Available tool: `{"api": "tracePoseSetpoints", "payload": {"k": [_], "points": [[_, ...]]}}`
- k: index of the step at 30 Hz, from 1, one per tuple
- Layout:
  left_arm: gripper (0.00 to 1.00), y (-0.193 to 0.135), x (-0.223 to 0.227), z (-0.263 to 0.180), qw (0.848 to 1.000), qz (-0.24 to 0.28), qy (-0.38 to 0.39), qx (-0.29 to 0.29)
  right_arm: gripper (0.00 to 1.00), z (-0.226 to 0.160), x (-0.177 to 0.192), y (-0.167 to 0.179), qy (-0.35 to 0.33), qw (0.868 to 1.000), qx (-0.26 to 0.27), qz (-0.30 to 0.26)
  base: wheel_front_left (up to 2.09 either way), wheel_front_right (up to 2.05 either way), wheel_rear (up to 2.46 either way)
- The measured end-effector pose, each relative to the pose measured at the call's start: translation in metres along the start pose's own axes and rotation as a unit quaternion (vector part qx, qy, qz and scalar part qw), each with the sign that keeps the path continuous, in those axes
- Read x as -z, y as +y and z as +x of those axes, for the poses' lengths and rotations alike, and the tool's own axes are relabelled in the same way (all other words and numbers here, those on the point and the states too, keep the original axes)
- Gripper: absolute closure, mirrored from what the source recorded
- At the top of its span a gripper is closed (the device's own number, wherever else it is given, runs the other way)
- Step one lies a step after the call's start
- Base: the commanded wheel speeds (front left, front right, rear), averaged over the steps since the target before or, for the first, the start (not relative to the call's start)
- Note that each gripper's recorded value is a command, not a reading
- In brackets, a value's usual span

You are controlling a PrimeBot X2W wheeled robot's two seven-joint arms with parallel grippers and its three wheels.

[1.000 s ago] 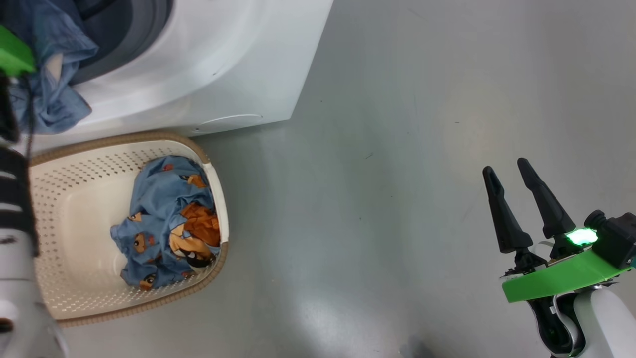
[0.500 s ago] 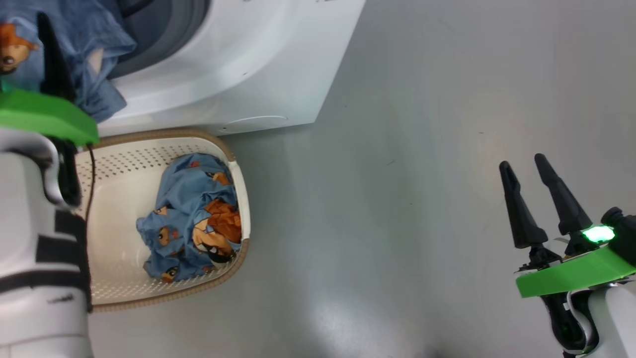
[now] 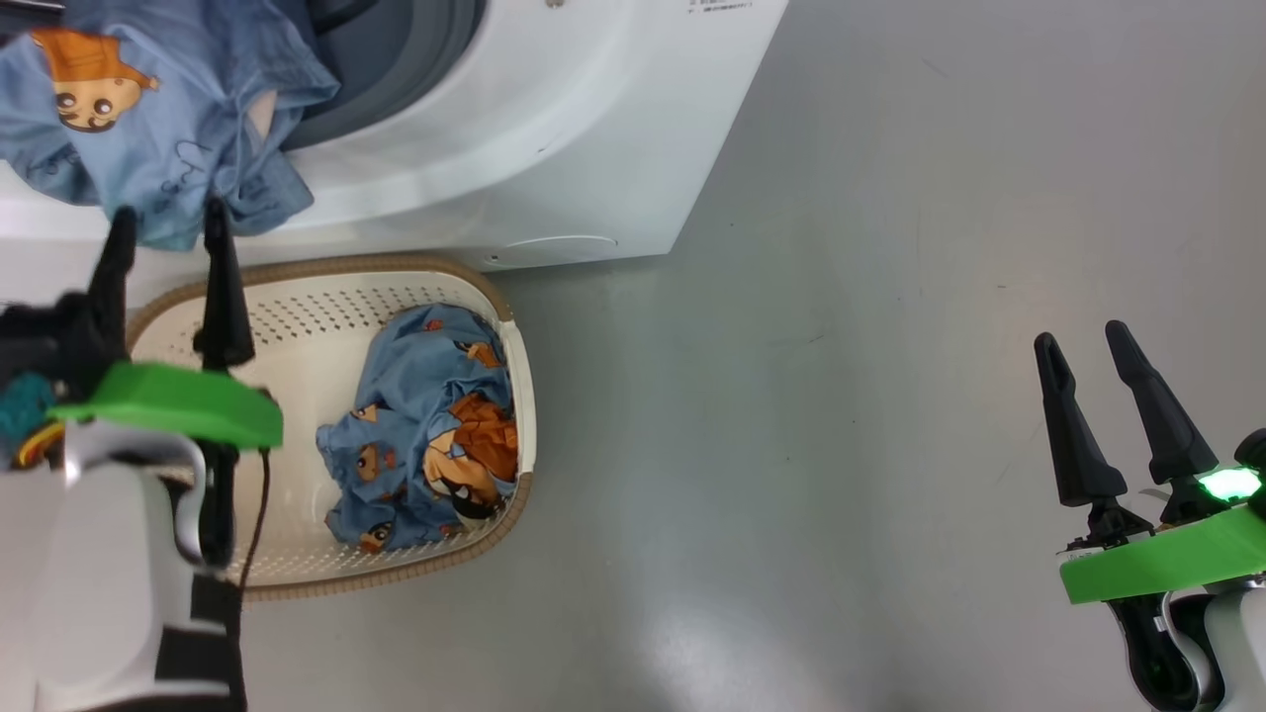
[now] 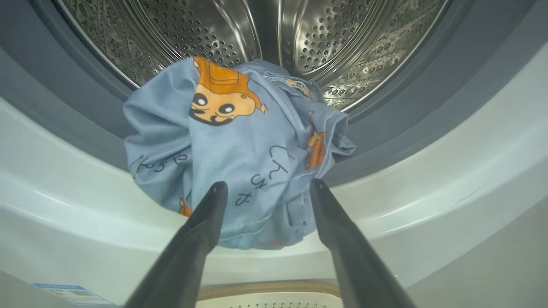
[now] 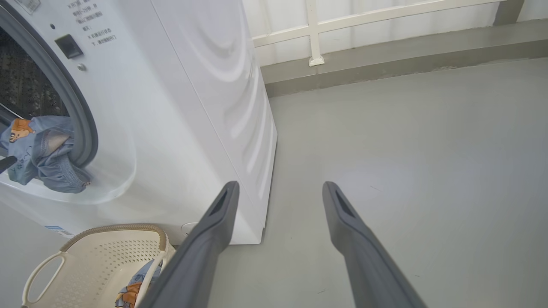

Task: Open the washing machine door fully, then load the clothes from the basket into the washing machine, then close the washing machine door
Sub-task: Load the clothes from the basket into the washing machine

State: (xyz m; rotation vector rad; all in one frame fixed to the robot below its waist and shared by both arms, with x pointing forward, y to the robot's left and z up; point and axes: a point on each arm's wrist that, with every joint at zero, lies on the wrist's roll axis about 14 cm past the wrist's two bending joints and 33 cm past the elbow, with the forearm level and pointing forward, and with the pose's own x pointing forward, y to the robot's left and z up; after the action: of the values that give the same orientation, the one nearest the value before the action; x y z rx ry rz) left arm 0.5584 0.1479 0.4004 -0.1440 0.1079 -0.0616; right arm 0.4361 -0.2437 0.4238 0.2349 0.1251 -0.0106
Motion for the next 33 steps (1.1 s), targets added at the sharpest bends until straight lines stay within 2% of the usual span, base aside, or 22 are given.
{"api": "tracePoseSetpoints", "payload": {"k": [8,15,26,33], "points": [[0.00,0.010,0.008,-0.034,1.000,0.000,0.006,-0.021,0.00,-0.002,-0.006,0.000,-0.005,1.000,-0.004,-0.006,0.00,0.00,0.00],[0.00,0.003,0.019,-0.057,0.999,-0.007,0.021,-0.026,0.00,-0.007,-0.010,0.000,-0.007,1.000,-0.003,-0.008,0.00,0.00,0.00],[0.00,0.000,0.020,-0.056,0.999,-0.017,0.021,-0.032,0.00,-0.008,-0.008,0.003,-0.005,1.000,-0.007,-0.007,0.00,0.00,0.00],[0.00,0.000,0.014,-0.033,0.999,-0.022,0.012,-0.032,0.00,-0.008,-0.005,0.002,-0.001,1.000,-0.006,-0.007,0.00,0.00,0.00]]}}
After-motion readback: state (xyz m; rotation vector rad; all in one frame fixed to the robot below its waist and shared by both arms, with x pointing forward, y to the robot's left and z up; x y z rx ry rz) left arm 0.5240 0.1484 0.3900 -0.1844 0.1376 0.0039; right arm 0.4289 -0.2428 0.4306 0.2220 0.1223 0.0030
